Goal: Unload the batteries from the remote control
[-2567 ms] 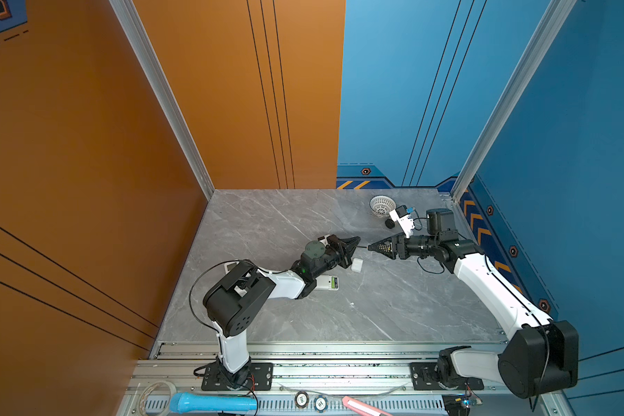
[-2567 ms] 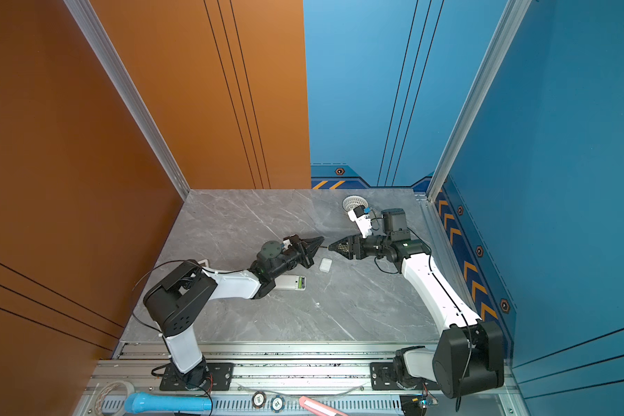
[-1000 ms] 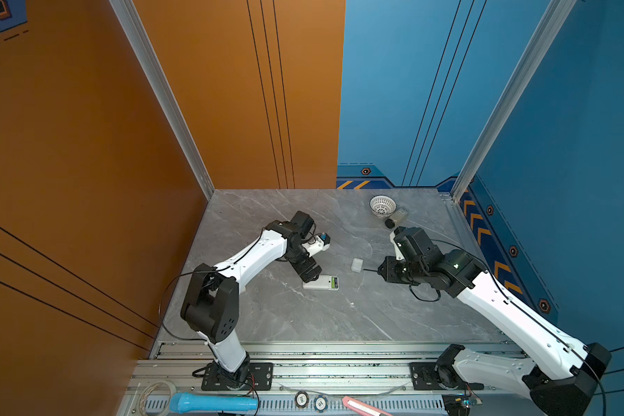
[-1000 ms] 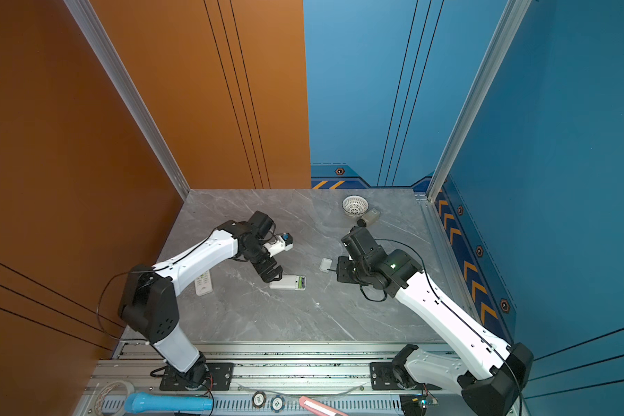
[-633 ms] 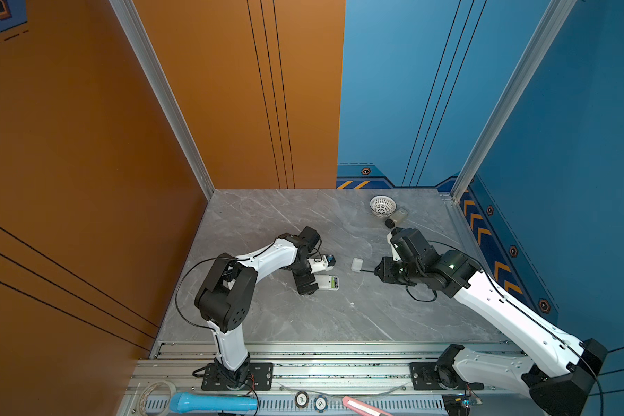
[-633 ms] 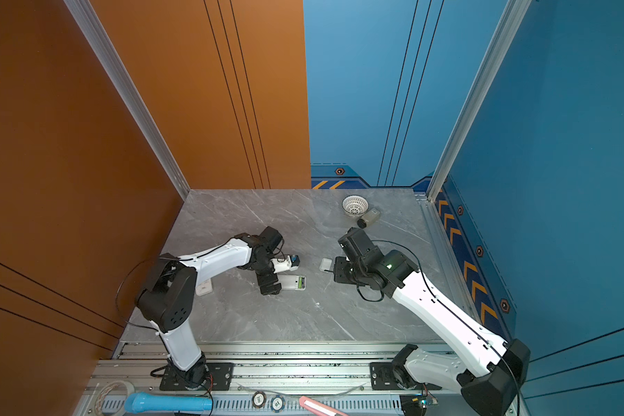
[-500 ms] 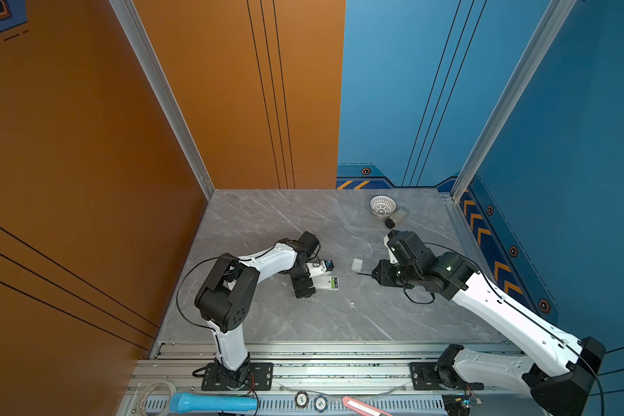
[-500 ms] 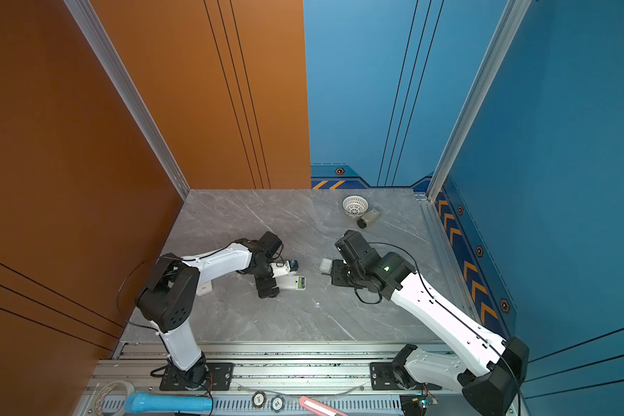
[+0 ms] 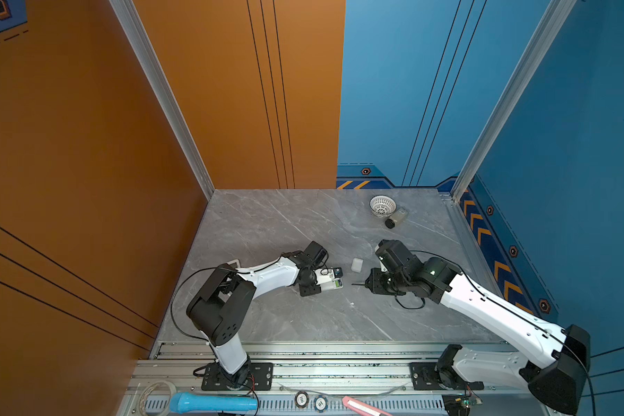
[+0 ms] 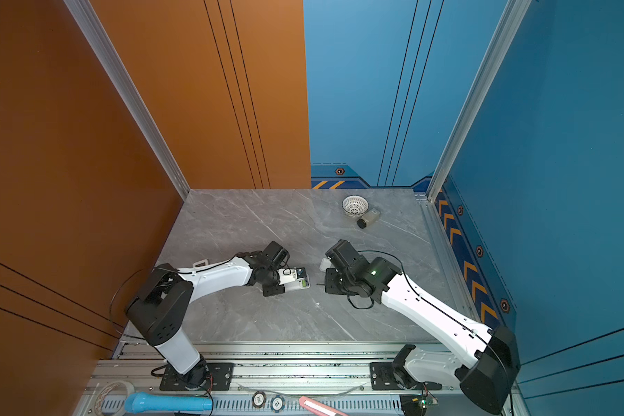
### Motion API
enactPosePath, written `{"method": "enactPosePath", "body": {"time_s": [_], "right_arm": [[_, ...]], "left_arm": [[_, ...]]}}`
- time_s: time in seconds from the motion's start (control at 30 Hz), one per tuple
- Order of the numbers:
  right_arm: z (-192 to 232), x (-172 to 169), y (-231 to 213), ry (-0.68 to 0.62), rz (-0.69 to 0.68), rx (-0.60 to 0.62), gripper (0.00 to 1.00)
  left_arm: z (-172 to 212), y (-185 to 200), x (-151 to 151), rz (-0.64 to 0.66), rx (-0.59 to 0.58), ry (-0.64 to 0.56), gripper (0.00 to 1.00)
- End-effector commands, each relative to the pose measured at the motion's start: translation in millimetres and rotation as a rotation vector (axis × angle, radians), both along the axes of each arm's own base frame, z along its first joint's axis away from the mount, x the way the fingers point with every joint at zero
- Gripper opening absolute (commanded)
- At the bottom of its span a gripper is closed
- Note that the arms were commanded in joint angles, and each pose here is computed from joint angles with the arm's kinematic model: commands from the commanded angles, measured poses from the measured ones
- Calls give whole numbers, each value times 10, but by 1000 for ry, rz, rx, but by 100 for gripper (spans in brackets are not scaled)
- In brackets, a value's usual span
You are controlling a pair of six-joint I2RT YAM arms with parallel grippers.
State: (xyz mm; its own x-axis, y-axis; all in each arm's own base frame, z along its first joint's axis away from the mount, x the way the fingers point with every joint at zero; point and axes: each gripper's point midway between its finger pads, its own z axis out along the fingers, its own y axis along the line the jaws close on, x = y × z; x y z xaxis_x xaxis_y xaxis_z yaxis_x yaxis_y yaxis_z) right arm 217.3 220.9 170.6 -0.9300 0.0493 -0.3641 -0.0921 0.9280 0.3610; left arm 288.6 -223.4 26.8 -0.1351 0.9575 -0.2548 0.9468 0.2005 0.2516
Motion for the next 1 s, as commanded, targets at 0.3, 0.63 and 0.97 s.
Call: {"method": "enactPosePath", "body": {"time_s": [0.3,0.63,0.97], "right_arm": [[-143,193,304,5,1,14,0],[-160,274,280,-14,-53,-10,0],[-224,270,314,3,-62,-10,0]], "left_arm": [[-215,25,-157,-16,51,4,24],[-221,-10,-154,-18,67,35,15],[-208,-17,-131,-5,67,31,13]]}}
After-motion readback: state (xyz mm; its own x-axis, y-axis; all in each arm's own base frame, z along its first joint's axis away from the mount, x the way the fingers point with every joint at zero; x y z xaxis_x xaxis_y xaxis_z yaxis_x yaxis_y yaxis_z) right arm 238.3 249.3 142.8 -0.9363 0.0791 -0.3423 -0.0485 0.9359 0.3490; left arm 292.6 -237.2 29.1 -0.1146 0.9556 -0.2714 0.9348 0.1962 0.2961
